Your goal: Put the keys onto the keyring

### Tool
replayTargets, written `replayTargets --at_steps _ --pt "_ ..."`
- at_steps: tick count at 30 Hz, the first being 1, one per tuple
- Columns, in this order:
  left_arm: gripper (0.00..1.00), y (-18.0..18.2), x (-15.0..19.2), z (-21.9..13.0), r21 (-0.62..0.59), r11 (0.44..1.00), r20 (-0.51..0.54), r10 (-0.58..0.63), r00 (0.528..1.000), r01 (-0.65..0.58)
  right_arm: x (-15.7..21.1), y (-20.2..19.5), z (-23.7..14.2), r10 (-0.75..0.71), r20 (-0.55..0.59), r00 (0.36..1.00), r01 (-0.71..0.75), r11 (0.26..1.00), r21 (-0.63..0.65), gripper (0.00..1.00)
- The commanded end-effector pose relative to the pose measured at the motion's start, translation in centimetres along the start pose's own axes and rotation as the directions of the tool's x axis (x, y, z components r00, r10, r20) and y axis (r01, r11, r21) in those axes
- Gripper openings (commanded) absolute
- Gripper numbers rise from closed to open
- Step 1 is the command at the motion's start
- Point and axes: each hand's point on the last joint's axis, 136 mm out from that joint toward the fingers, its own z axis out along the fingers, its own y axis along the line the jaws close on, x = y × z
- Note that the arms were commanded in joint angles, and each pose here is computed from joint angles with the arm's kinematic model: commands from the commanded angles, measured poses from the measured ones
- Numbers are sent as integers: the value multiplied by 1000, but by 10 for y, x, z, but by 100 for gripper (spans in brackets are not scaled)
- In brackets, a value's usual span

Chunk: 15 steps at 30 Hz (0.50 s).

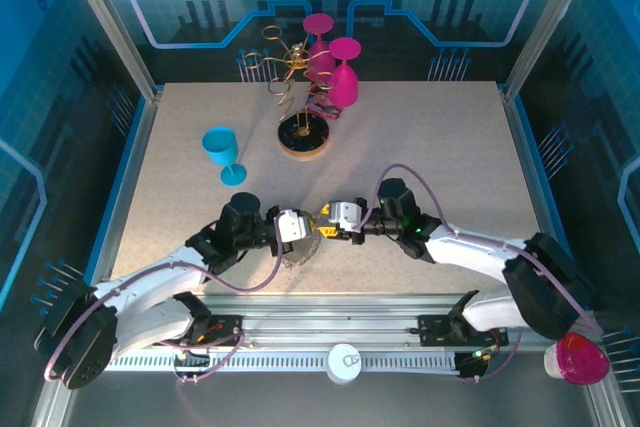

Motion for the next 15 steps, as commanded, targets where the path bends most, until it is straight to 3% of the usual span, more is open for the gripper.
replayTargets --at_steps 1,6,9,15 --pt "0 11 -15 -9 -13 999 -68 44 997 -45 11 -10 -14 -59 -123 991 69 995 79 38" --pt "0 14 -10 -23 11 999 -292 -36 956 41 16 -15 -28 22 -150 988 4 986 167 37" --pt "0 3 -5 -35 71 994 -400 -51 915 86 14 -6 -30 15 -128 992 4 989 147 32" --pt "0 0 -1 -38 102 993 -478 -7 879 64 -9 3 -18 -44 -50 998 46 998 46 26"
